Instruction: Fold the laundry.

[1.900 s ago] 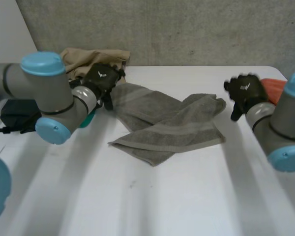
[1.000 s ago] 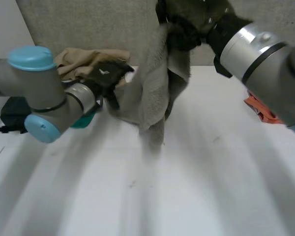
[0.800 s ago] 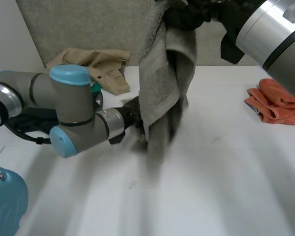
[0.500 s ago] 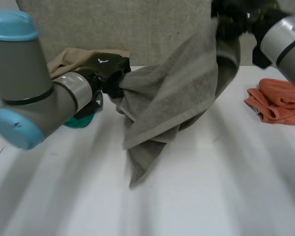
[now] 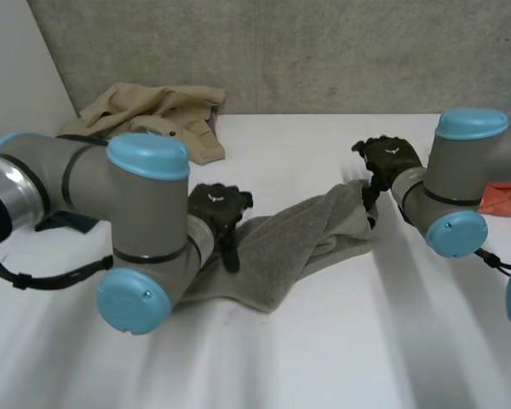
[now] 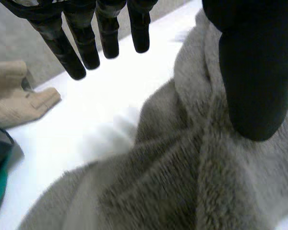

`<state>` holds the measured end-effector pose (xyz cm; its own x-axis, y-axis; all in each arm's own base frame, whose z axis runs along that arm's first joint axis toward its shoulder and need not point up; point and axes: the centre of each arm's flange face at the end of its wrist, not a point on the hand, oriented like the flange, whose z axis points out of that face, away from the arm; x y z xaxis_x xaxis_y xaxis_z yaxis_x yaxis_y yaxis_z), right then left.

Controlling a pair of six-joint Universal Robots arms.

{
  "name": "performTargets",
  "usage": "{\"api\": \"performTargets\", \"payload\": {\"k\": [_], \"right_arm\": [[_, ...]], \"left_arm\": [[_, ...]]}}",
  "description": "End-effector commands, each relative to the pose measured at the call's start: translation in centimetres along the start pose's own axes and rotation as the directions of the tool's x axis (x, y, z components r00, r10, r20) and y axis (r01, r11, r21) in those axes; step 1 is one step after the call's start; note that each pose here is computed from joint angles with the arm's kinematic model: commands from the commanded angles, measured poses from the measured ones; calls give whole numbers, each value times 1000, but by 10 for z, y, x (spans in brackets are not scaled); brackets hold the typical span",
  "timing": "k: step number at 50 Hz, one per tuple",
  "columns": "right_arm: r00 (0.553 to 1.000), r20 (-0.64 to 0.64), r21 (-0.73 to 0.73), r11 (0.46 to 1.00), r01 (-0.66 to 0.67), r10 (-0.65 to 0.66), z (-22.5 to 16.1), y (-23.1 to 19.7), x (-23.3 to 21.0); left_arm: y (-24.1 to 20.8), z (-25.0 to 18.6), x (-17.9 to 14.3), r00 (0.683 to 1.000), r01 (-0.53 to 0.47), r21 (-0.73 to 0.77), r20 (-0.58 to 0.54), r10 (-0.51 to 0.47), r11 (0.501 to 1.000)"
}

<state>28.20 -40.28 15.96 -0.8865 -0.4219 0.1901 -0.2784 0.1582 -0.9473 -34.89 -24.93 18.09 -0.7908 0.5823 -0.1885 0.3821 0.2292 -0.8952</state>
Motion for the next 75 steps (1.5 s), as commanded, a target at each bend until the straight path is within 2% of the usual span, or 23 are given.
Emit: {"api": "performTargets", "payload": {"k": [1, 7, 10, 14, 19, 24, 28, 36, 41, 51, 58, 61, 68, 71, 75], "right_arm": [[1000, -9, -11, 1000, 16, -16, -46, -33, -4], [994, 36, 5, 994, 105, -105, -102, -55, -14], [988, 77, -1, 991, 134, -134, -120, -55, -22], [966, 192, -56, 980, 189, -175, -148, -35, -44], [941, 271, -119, 963, 241, -202, -159, -7, -60], [937, 266, -113, 958, 263, -226, -145, 11, -65], [954, 187, -103, 961, 256, -234, -128, 22, -61], [967, 40, -37, 967, 254, -252, -101, 30, -56], [968, 4, 8, 968, 251, -251, -82, 32, -54], [977, -23, -8, 977, 214, -214, -45, 47, -48], [995, -51, -12, 996, 86, -87, -55, 25, -28], [998, -53, 25, 999, 34, -33, -69, -8, -6], [997, 70, 13, 999, 40, -41, -106, -67, 42], [996, 70, 7, 999, 47, -48, -113, -91, 64], [997, 57, -8, 998, 58, -58, -109, -106, 81]], "left_arm": [[-19, -22, -26, 1000, 24, 46, 16, -24, 999], [-21, -48, -68, 994, 61, 73, 85, -67, 995], [-14, -55, -77, 995, 59, 52, 84, -63, 997], [12, -56, -92, 999, 21, -36, 51, -19, 999], [34, -49, -101, 999, -47, -89, 7, 48, 995], [42, -32, -103, 992, -127, -61, -26, 126, 990], [44, -13, -98, 986, -166, -24, -35, 165, 986], [52, 11, -81, 976, -206, -19, -72, 204, 978], [49, 17, -70, 970, -231, -7, -75, 230, 973], [42, 20, -64, 970, -241, -16, -16, 241, 970], [15, -10, -73, 974, -224, -23, 33, 225, 974], [3, -30, -76, 977, -206, -32, 40, 207, 978], [-42, -105, -88, 993, -99, 30, 70, 96, 995], [-59, -132, -93, 994, -76, 88, 81, 69, 993], [-70, -143, -96, 996, -67, 142, 65, 58, 988]]}}
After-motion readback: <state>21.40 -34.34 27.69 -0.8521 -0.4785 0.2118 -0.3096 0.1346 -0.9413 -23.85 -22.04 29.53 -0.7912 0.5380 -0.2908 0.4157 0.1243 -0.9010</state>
